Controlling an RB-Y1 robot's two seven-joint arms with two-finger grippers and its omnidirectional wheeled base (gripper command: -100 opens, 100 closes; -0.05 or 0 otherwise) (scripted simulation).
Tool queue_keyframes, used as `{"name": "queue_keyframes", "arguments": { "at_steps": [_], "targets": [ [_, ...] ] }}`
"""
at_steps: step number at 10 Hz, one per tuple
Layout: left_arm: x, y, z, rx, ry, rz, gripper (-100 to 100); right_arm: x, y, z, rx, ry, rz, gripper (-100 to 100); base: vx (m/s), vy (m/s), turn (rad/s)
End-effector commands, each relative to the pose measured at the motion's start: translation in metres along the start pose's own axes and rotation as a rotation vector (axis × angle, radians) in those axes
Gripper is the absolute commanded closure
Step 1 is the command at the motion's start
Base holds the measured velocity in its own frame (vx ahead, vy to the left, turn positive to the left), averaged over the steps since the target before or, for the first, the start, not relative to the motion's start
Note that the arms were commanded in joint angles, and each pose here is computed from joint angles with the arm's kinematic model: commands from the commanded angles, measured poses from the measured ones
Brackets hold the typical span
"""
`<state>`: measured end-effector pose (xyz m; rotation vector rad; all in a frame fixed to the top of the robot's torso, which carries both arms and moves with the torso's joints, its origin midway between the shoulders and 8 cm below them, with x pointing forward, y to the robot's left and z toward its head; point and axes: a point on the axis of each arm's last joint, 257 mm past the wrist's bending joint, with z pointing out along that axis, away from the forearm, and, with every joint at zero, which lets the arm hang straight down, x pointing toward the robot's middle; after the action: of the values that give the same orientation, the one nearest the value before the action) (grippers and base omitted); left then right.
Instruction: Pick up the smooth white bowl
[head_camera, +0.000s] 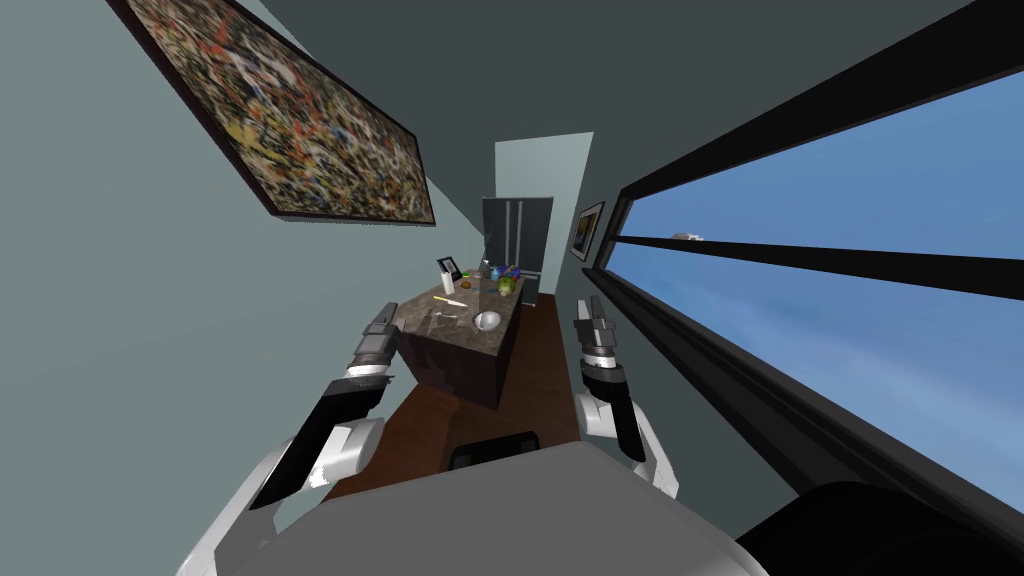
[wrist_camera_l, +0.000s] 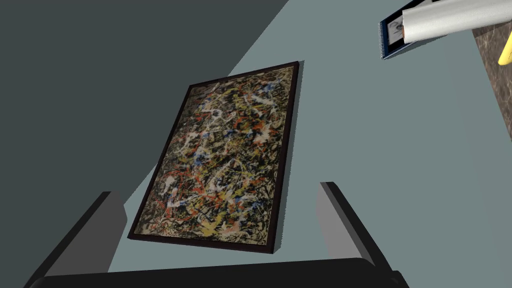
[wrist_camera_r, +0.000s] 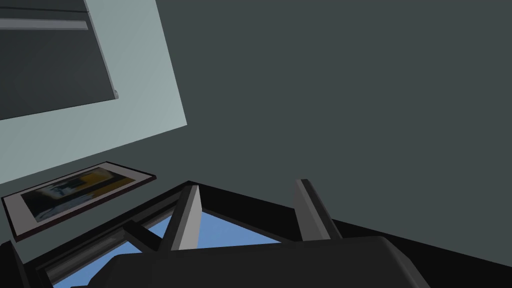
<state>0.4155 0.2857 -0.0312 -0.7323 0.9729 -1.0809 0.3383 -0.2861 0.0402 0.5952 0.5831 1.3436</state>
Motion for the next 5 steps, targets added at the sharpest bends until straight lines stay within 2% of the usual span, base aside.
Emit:
{"name": "queue_keyframes", "arguments": {
  "at_steps": [1,5],
  "targets": [
    [0.000,0.005,0.005,-0.028,0.002,0.009,-100,0.000,0.000,0.000,0.000,0.000,0.000,0,0.001,0.019,-0.047],
    [-0.001,0.026,0.009,-0.114,0.006,0.016,-100,0.000,0.000,0.000,0.000,0.000,0.000,0,0.002,0.009,-0.029]
  ]
}}
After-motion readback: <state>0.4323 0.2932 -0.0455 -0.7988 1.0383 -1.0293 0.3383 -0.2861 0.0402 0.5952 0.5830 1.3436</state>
